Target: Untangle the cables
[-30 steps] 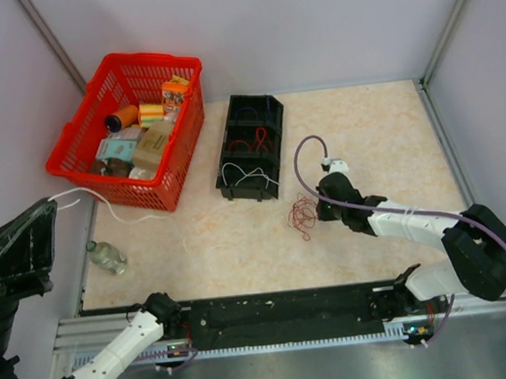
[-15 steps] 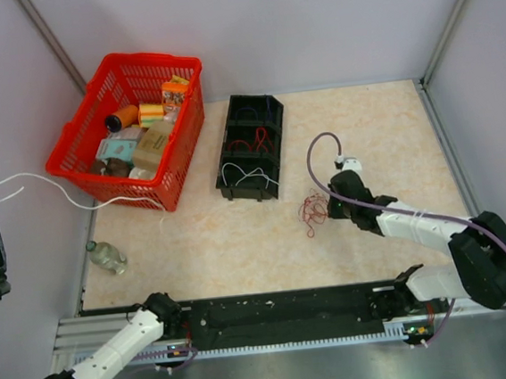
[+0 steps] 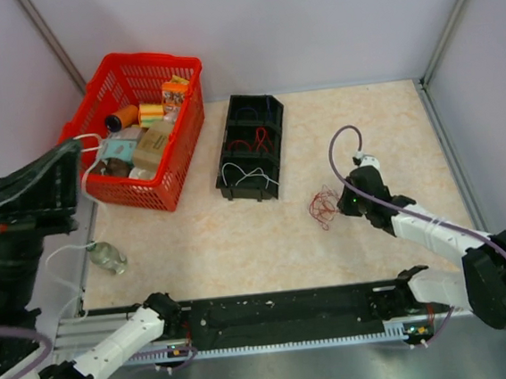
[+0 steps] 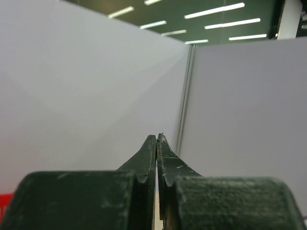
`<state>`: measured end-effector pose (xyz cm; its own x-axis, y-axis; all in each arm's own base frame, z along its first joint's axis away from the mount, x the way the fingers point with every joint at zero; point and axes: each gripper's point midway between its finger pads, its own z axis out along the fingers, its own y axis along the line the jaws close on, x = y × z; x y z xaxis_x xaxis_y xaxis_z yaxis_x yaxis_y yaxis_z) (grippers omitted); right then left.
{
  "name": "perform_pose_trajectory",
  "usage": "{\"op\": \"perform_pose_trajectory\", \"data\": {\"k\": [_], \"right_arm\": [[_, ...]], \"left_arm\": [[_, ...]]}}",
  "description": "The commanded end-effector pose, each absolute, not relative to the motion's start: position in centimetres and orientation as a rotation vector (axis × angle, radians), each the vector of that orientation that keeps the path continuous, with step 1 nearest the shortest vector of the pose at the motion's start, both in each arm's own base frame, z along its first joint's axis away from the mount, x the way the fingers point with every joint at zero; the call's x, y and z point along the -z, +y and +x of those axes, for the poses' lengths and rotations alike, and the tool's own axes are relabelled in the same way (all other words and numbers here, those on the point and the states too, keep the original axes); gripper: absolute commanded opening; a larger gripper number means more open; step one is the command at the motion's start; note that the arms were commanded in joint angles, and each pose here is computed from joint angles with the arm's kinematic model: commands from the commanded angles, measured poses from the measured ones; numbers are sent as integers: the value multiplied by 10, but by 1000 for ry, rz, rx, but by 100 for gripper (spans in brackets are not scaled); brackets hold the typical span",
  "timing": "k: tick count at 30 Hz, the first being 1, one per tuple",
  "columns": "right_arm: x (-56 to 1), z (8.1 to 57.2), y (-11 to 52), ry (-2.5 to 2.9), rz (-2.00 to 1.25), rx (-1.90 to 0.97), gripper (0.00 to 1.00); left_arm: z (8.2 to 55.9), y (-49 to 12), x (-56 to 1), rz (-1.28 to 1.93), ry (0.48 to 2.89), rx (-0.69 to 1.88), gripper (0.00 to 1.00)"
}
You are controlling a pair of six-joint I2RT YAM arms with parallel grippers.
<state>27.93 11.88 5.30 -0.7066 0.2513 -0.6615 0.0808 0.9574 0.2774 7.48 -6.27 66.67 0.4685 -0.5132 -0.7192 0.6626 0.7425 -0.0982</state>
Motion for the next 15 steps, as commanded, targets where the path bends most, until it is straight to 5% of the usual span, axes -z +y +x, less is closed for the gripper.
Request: {"op": "perform_pose_trajectory", "data": {"k": [1,3,7,15], "right_arm": [[-86,281,143,2311,150,-457,14],[-91,275,155,2333,59,-528,37],[-106,267,161,2320,-24,-556,63],[-145,264,151,2219,-16,-538,74]], "left_arm": [[128,-110,-625,201,993,820,0],[145,-121,-610,185,1054,834,0],[170,-141,-573,181,1187,849,0],[201,-160,-499,115,1388,863,0]]}}
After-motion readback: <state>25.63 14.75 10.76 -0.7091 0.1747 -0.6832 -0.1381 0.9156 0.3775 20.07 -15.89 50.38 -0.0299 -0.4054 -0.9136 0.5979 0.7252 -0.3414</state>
